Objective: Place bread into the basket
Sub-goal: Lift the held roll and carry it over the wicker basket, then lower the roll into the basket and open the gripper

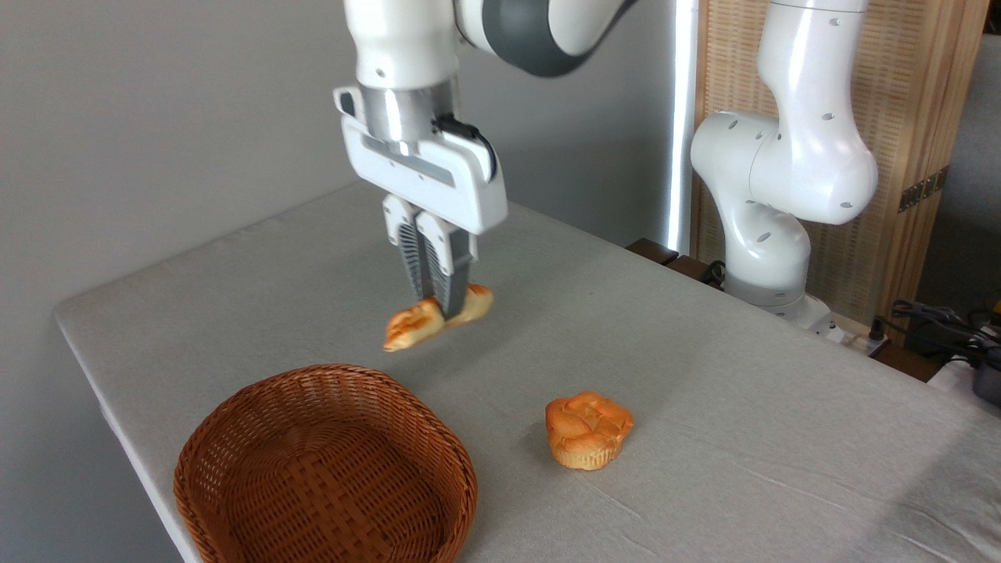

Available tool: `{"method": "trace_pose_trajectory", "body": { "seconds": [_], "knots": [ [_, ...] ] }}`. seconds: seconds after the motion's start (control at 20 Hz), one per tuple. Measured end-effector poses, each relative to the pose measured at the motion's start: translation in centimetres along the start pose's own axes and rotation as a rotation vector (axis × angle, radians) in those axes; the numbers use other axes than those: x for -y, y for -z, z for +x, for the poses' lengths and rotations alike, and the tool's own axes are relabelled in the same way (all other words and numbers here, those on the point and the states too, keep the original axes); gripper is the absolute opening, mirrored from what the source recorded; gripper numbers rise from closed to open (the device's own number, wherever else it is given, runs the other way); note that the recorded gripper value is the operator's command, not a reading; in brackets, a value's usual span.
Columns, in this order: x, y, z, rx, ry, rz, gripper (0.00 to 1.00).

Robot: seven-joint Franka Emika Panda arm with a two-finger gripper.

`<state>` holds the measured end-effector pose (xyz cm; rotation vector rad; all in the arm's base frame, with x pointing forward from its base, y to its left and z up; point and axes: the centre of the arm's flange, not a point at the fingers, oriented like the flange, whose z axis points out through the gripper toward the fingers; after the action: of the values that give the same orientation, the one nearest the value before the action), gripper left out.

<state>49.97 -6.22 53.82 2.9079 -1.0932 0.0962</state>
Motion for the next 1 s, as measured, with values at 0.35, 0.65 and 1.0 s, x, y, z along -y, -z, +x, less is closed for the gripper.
{"method": "trace_pose_trajectory", "body": {
  "seconds": [0.35,0.65,1.0],
  "knots": [
    [5.9,-0.4,9.1,-0.027,-0.022,0.018,0.30],
    [6.7,-4.3,13.5,0.015,-0.114,0.129,1.00],
    [6.9,-3.8,13.8,0.013,-0.122,0.154,1.00]
  ]
}}
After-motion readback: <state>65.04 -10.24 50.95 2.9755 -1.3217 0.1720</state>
